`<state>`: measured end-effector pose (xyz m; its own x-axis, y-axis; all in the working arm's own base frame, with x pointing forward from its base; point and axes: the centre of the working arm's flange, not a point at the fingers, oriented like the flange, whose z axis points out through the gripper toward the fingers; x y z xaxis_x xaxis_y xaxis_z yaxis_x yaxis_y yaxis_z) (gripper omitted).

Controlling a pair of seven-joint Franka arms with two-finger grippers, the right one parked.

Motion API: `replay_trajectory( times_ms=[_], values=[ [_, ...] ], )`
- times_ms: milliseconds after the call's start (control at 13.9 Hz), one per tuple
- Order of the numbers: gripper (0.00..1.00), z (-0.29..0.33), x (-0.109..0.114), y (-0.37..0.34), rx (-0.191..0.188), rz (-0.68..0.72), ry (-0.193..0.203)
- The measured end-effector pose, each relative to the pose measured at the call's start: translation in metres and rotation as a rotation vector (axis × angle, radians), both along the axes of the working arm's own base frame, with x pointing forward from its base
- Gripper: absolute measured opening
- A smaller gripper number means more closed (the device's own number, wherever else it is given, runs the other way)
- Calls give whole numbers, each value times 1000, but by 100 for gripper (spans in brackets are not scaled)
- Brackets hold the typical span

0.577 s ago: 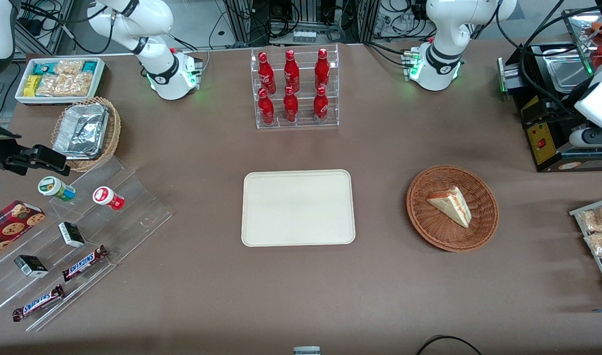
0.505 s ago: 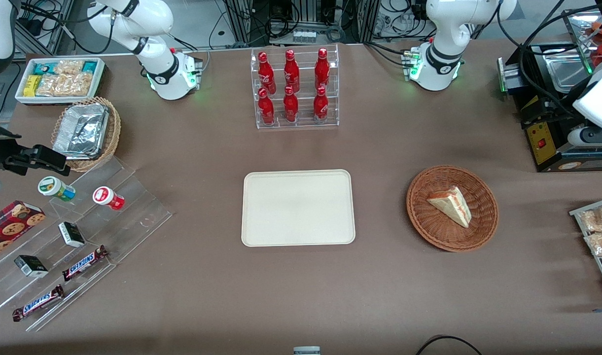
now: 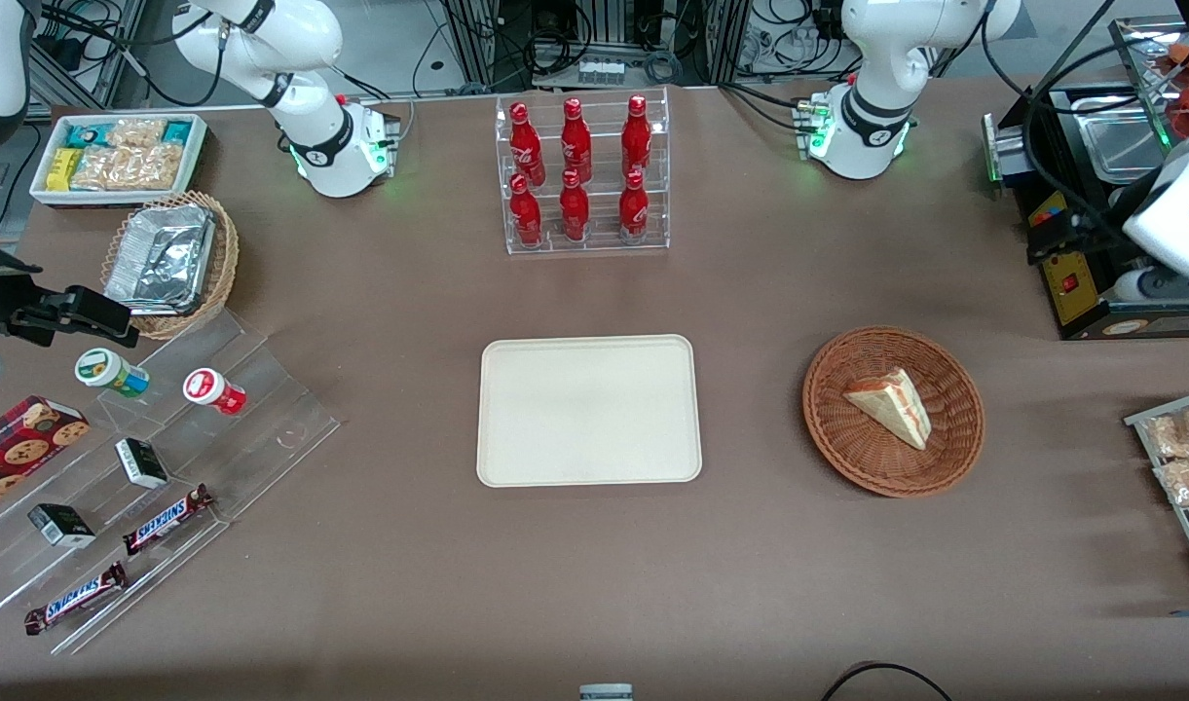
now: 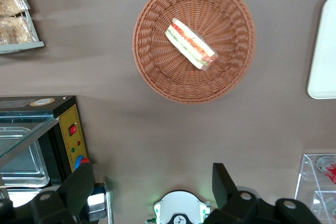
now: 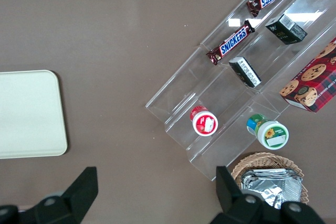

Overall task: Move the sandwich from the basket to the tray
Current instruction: 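Move the left gripper over the wicker basket toward the sandwich, then lower the left gripper and grasp the wrapped sandwich in the basket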

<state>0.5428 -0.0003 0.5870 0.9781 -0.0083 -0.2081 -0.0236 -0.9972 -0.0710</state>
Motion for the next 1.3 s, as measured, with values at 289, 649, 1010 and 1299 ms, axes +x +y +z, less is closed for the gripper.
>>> replay_trajectory(
  times_ms=[289, 649, 1010, 1299],
  values=[
    [100, -71, 29, 0, 48, 174, -37],
    [100, -162, 31, -10, 37, 547, -160],
    [100, -247, 8, -39, -11, 767, -278],
    [100, -283, -1, -56, 5, 776, -247]
  ],
)
